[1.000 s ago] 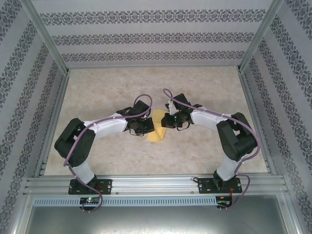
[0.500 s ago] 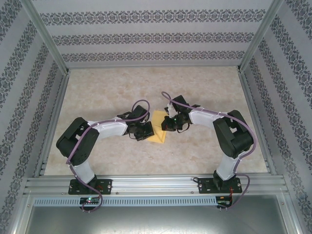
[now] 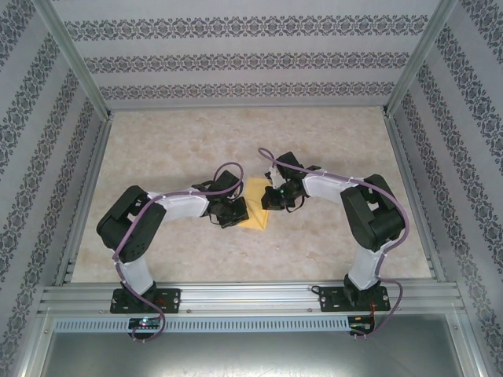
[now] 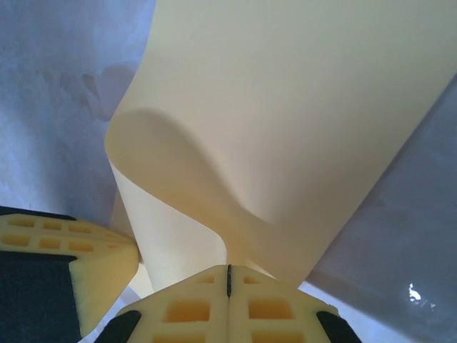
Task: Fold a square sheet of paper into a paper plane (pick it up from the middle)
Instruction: Fold the triangle a second time at the center of the table.
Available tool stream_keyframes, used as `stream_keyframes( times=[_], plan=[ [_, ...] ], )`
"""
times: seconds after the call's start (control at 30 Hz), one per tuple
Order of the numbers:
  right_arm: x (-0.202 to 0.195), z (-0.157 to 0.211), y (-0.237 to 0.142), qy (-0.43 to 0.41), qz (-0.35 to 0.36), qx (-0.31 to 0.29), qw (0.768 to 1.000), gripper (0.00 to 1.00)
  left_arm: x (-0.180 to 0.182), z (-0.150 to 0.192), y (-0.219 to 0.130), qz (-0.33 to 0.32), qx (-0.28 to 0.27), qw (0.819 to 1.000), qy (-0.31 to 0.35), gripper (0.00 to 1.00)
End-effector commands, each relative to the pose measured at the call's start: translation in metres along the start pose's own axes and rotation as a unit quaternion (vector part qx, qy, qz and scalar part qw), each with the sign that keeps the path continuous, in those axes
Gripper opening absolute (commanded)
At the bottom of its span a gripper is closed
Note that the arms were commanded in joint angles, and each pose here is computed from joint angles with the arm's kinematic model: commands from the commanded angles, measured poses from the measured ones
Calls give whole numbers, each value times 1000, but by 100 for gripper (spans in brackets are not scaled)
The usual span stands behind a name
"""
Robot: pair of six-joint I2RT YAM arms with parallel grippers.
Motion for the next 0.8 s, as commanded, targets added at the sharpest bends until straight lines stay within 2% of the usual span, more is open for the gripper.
stream_keyframes(
  times=[0.0, 0.77],
  plan=[
    [-7, -5, 1, -5, 21, 5, 1000, 3, 9, 3, 5, -40, 4, 999, -2, 4],
    [-13, -9, 6, -7, 37, 12, 999, 4, 7, 2, 8, -43, 12, 999, 4, 4]
  ],
)
Point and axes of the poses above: each hand's point on the last joint's axis, 136 mm out from that joint toward the fingers, its own y axis out along the fingers, its own x axis along the line the jaws close on, z = x × y, the point moved 8 cm from there along -y, back along the fingers, and after that the axes turned 4 degrees about -y, right-handed, at the moved point
